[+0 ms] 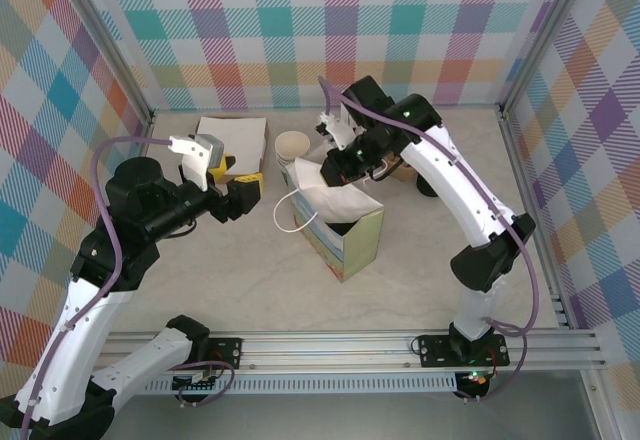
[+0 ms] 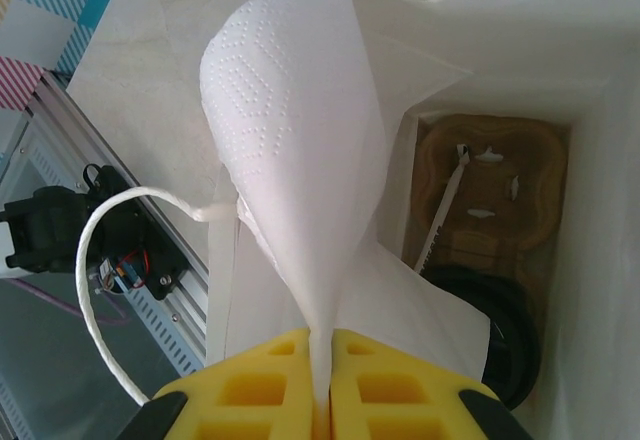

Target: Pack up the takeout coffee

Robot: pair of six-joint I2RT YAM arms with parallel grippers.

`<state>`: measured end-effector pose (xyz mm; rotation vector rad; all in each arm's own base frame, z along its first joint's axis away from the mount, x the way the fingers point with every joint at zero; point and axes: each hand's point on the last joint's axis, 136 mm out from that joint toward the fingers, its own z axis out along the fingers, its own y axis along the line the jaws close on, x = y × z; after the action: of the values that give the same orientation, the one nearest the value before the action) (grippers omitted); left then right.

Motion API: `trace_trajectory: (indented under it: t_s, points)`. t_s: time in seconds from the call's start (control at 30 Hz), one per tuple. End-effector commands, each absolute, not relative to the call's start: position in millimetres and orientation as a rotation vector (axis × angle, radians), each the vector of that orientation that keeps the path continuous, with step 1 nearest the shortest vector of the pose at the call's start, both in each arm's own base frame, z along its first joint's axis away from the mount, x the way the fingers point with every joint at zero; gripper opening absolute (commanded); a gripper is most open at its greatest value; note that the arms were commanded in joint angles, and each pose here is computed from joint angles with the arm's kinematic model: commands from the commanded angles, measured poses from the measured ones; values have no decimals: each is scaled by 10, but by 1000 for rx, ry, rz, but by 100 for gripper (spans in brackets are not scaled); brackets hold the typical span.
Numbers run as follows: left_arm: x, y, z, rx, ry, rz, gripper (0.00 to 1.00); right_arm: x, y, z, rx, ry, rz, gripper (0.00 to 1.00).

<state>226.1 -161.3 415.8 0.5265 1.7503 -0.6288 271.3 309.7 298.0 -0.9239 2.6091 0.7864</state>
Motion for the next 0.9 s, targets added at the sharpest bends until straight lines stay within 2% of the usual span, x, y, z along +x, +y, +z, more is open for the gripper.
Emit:
trace_trajectory:
  t_s: [0.0,0.57,0.87]
  points:
    - [2232,-1614,4170,518,1739,-640,76,2670,3152,2805,-967,2653,780,11]
    - [2237,-1607,4127,513,1747,-637,76,2671,3230,2242,-1006,2765,700,13]
    - [2249,-1608,4110,508,1750,-636,76,2656,3233,2163,-1015,2782,681,16]
